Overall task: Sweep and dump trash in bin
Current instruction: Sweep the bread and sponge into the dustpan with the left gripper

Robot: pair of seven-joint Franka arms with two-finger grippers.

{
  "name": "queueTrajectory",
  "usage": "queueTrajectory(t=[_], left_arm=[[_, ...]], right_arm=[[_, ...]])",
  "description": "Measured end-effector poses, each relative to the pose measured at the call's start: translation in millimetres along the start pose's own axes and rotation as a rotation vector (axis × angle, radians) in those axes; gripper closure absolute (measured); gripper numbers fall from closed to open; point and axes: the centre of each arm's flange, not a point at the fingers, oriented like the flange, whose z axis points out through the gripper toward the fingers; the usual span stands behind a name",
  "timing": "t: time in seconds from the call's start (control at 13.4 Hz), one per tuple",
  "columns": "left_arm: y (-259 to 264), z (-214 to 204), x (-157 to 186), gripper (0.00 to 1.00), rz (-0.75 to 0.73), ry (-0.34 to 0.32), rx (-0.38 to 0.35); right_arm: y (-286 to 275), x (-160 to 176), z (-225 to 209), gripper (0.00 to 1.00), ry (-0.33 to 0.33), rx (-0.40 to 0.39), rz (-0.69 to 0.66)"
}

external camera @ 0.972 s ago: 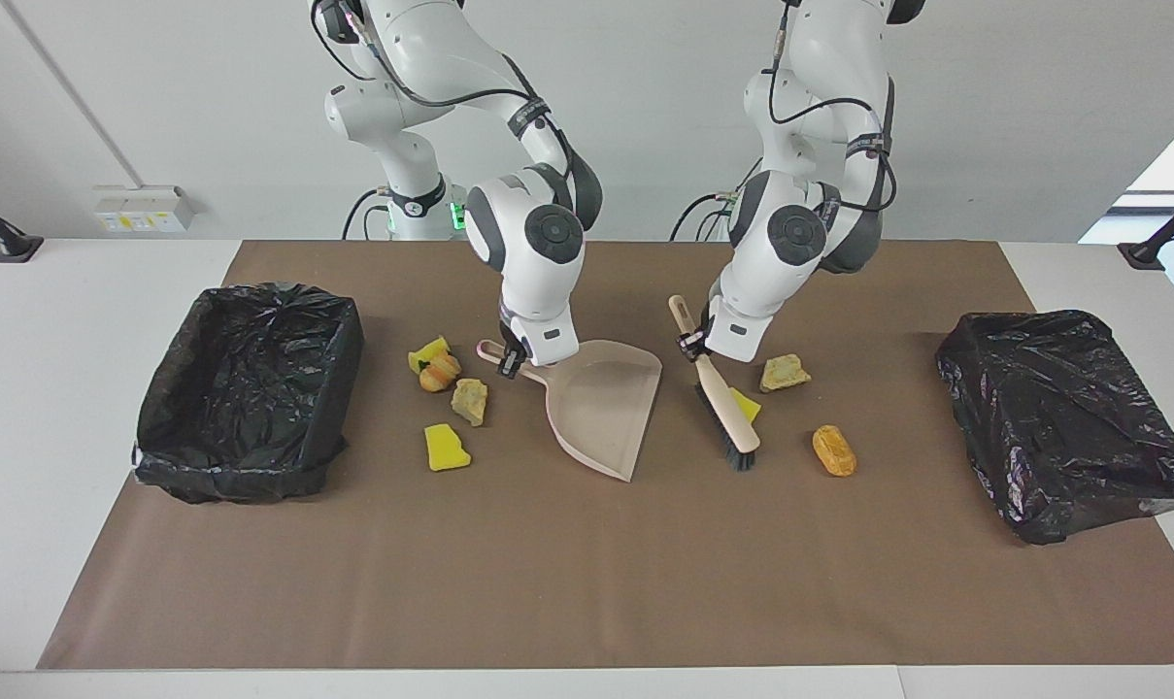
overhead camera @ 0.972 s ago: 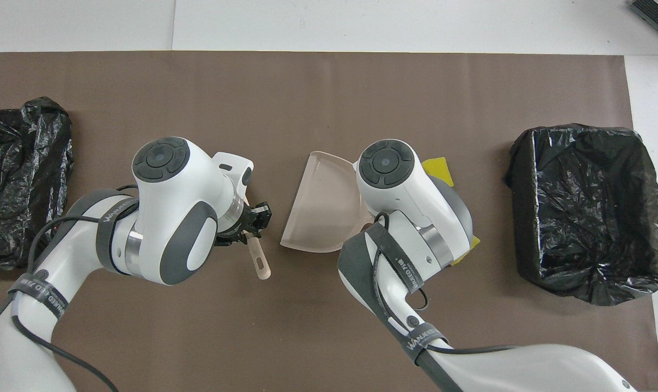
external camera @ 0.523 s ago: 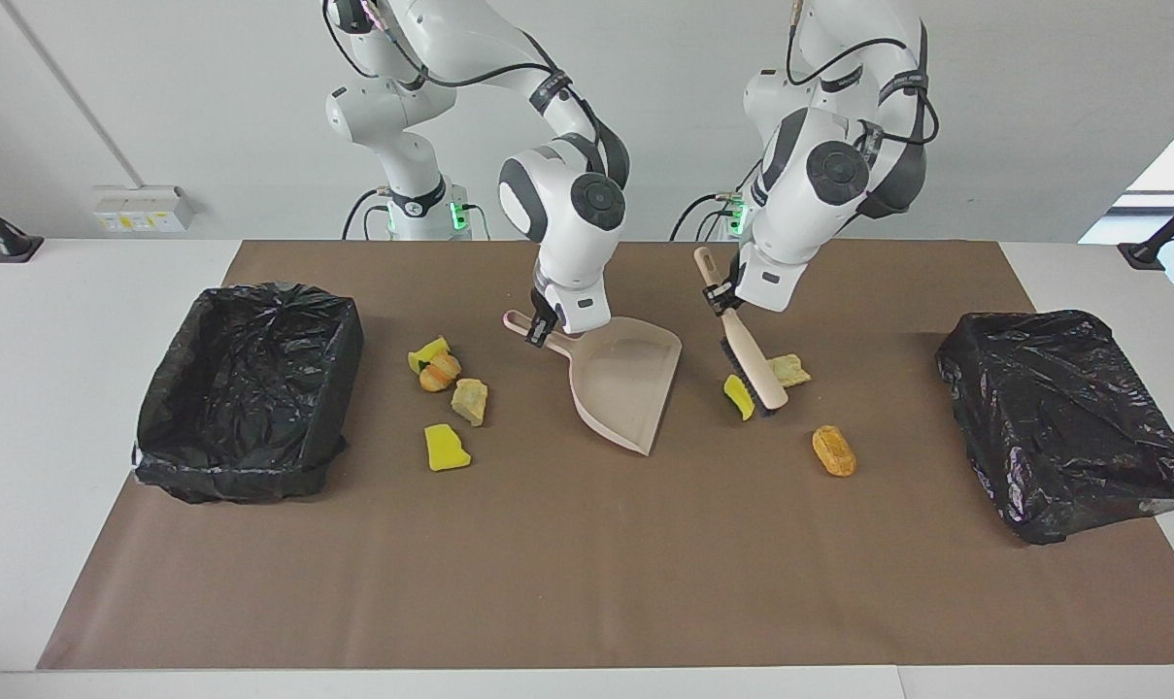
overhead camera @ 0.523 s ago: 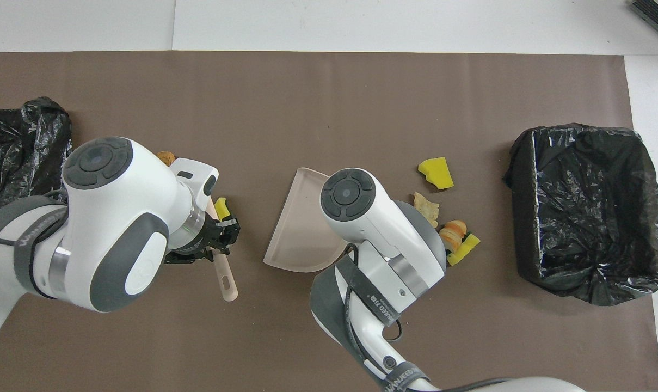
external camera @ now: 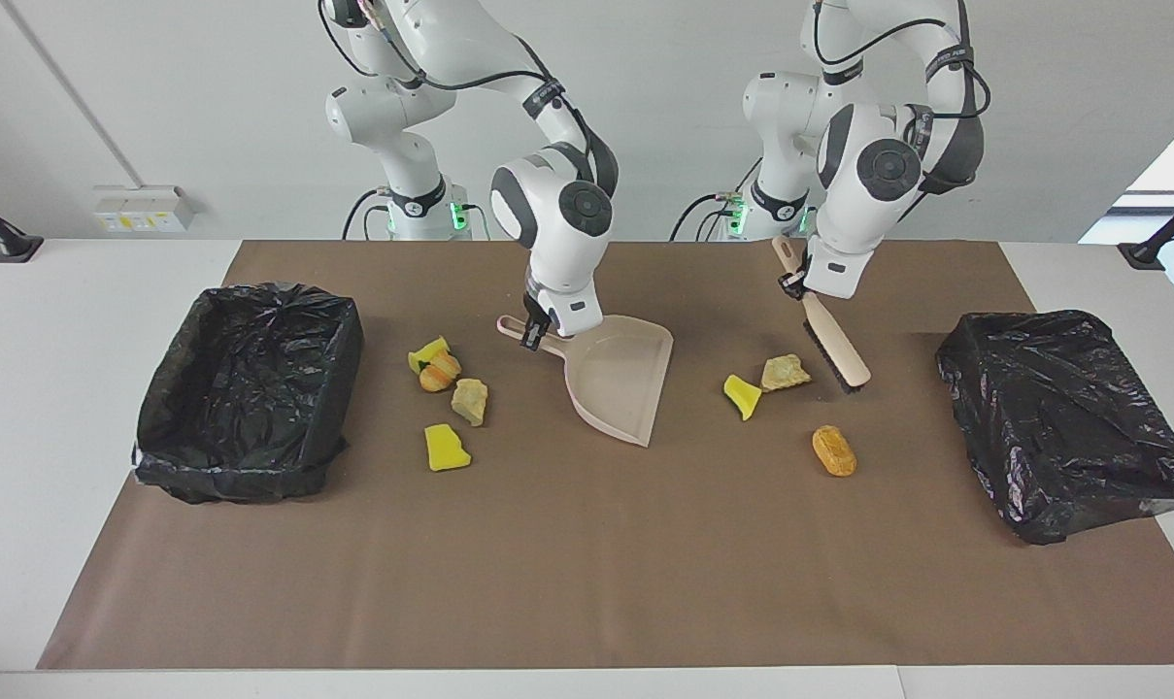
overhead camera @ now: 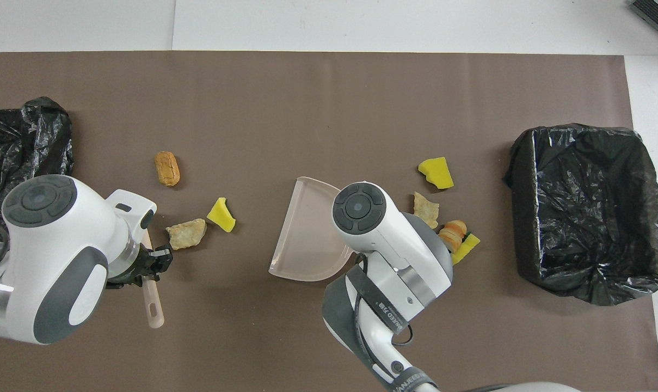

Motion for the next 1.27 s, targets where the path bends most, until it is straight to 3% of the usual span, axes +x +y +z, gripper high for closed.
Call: queueTrajectory(t=[0.22,0.67,0.97,1.27], left_arm=[[4.7,31.0,-6.5,0.74,0.061,0.031,-0.014],[48.6,46.1,-13.8,0.74,0.371,0.130,-0.038],[98.9,51.7,-45.0,0.74,0.499,0.185,-0.041],[149.6,56.1,-102.1,0.74,0.608,0.204,-0.037]], right_arm=[[-2.3,-1.4,3.6,0.69,0.016,-0.011,-0.002],[-2.9,-1.9,3.7,0.69,0.021,-0.015,-0.003],[-2.9,-2.0,3.7,0.69,0.021,-0.015,-0.003],[-2.8,-2.1,4.0,0.69,0.021,-0.015,-0.003]])
